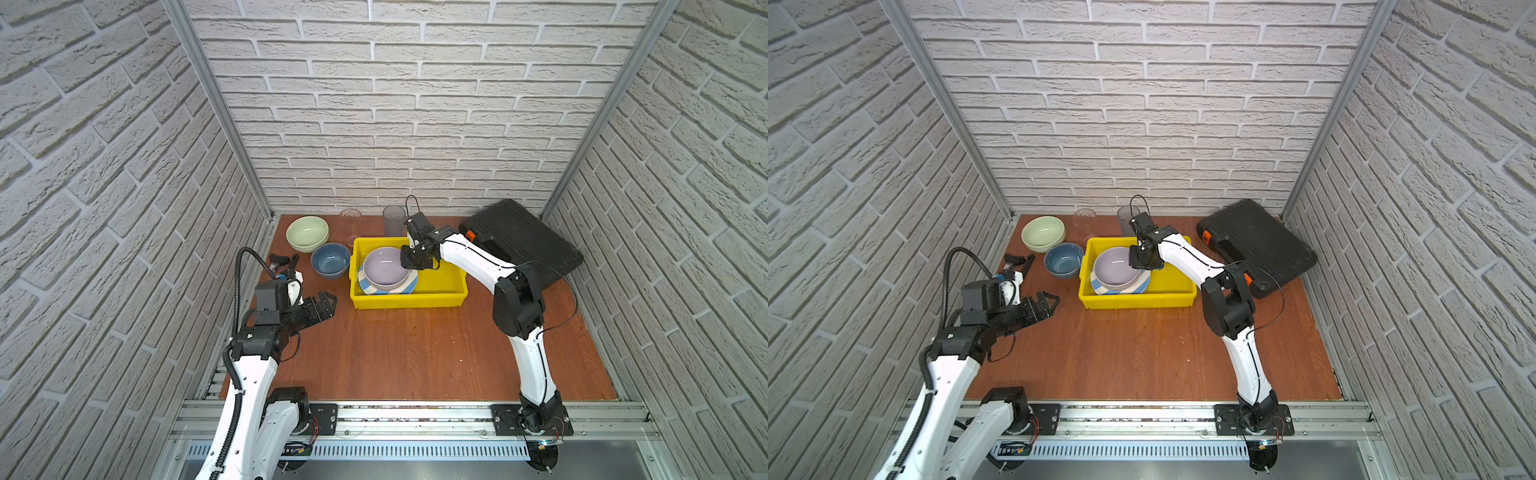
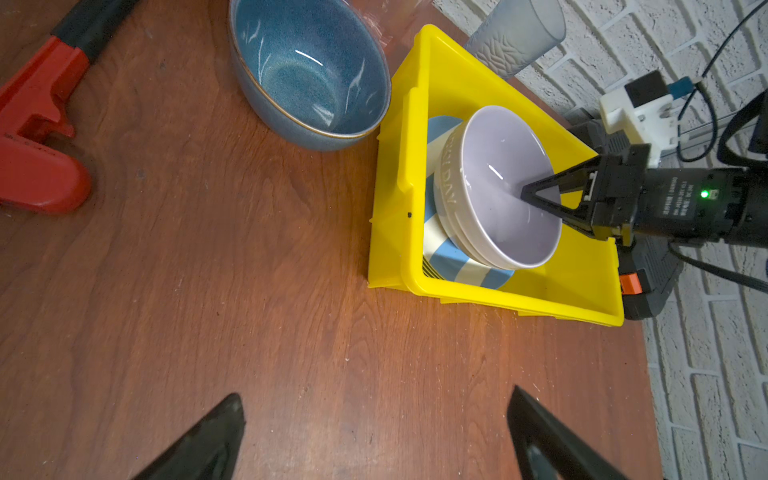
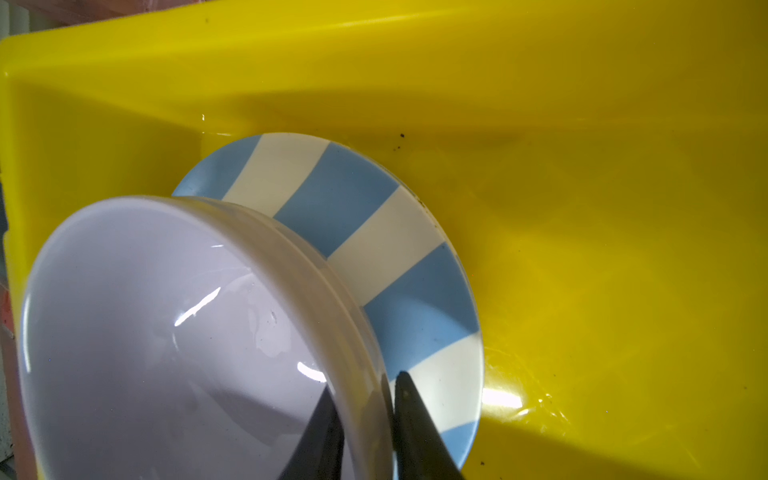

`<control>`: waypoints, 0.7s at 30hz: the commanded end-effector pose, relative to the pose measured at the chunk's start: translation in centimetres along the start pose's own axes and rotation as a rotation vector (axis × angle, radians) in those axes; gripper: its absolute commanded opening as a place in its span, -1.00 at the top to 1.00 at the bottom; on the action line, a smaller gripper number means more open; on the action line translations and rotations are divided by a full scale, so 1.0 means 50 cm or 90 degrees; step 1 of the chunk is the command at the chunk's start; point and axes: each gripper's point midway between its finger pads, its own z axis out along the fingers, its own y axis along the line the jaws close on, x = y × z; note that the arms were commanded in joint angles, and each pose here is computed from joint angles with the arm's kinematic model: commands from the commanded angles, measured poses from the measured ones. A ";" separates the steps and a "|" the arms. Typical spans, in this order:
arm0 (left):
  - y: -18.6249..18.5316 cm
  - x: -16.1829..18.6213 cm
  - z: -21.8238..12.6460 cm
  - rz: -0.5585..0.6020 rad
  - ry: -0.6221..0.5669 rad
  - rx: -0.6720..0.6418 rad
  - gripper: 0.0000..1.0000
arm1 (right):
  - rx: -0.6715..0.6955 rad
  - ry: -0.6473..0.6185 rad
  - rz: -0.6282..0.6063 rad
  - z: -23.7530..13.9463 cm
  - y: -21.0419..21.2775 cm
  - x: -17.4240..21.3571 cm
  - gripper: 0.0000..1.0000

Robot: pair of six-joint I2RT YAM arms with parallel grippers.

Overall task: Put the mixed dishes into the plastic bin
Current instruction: 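Lower the lavender bowl onto the striped plates in the bin, then open the right gripper and withdraw it while the left gripper moves toward the green bowl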

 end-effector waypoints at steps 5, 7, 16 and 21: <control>-0.001 -0.006 0.004 0.007 -0.012 0.009 -0.97 | -0.049 -0.046 0.001 -0.038 0.048 -0.036 0.50; -0.001 -0.006 0.004 0.008 -0.012 0.009 -0.96 | -0.053 -0.054 -0.002 -0.048 0.051 -0.038 0.48; -0.003 -0.011 -0.002 0.012 -0.015 0.006 -0.96 | -0.048 -0.102 -0.056 -0.148 0.045 -0.042 0.17; -0.004 -0.021 -0.007 0.016 -0.017 -0.003 -0.96 | -0.065 -0.126 -0.109 -0.226 0.046 -0.027 -0.10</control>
